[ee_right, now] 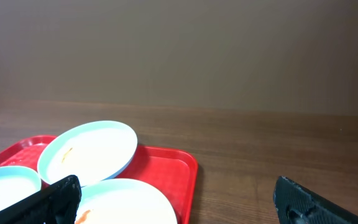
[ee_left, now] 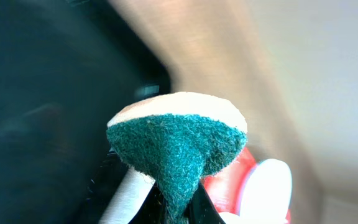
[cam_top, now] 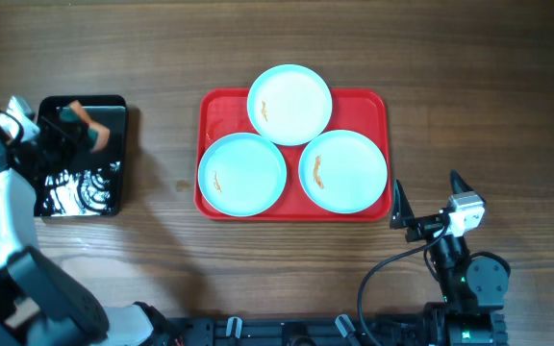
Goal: Clean dirty plates on tray and stack at the side
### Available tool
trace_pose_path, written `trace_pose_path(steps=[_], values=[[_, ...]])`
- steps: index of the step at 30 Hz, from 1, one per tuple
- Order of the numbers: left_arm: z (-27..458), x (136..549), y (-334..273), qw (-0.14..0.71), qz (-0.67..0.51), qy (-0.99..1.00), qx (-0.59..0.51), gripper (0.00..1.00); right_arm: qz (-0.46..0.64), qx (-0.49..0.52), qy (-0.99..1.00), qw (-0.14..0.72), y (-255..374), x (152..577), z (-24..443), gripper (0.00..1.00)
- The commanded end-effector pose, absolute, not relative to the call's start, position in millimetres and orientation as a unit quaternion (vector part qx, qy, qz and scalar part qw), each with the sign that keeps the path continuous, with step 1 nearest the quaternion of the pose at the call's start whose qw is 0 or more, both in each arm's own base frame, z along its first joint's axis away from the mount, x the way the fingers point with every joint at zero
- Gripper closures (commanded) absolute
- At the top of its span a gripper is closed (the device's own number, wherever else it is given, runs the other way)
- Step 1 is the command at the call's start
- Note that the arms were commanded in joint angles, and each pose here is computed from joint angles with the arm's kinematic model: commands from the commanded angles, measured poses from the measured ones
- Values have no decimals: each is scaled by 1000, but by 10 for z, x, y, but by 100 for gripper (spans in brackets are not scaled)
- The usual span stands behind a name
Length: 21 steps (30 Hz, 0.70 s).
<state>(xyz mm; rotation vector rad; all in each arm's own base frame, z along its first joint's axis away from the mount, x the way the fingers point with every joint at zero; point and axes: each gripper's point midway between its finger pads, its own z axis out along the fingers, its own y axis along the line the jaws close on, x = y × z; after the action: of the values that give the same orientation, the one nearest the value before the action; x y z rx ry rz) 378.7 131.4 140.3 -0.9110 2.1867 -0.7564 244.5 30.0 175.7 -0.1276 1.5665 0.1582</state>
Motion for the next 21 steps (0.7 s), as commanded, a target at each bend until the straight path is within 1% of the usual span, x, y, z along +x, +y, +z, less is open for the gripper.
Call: trace_pose_path(steps=[1, 2, 3, 4, 5, 7, 8, 9, 11, 13, 18, 21], values=[[2166, 3807, 996, 385, -365, 807, -260, 96, 62, -61, 699, 710, 290, 2442, 1784, 0], [2212, 3783, 995, 392, -356, 809, -255, 96, 62, -61, 699, 710, 290, 2442, 1784, 0], [2156, 3763, 1067, 400, -319, 823, -248, 96, 62, -61, 699, 710, 290, 2442, 1784, 0], [1939, 3694, 1245, 388, -238, 851, -260, 96, 62, -61, 699, 710, 290, 2442, 1784, 0], [1627, 3529, 1533, 346, -137, 871, -320, 96, 62, -61, 699, 710, 290, 2442, 1784, 0], [1202, 3165, 1895, 264, -8, 858, -440, 96, 62, -61, 699, 710, 290, 2442, 1784, 0], [1121, 3125, 1891, 248, -14, 846, -471, 96, 62, -61, 699, 710, 290, 2442, 1784, 0], [1047, 3201, 1765, 237, -63, 843, -479, 96, 62, -61, 699, 710, 290, 2442, 1784, 0], [1079, 3375, 1470, 240, -156, 856, -431, 96, 62, -61, 699, 710, 290, 2442, 1784, 0], [1185, 3479, 1297, 254, -211, 859, -392, 96, 62, -61, 699, 710, 290, 2442, 1784, 0], [1547, 3610, 1131, 296, -272, 846, -351, 96, 62, -61, 699, 710, 290, 2442, 1784, 0], [1776, 3643, 1109, 324, -288, 836, -336, 96, 62, -61, 699, 710, 290, 2442, 1784, 0]])
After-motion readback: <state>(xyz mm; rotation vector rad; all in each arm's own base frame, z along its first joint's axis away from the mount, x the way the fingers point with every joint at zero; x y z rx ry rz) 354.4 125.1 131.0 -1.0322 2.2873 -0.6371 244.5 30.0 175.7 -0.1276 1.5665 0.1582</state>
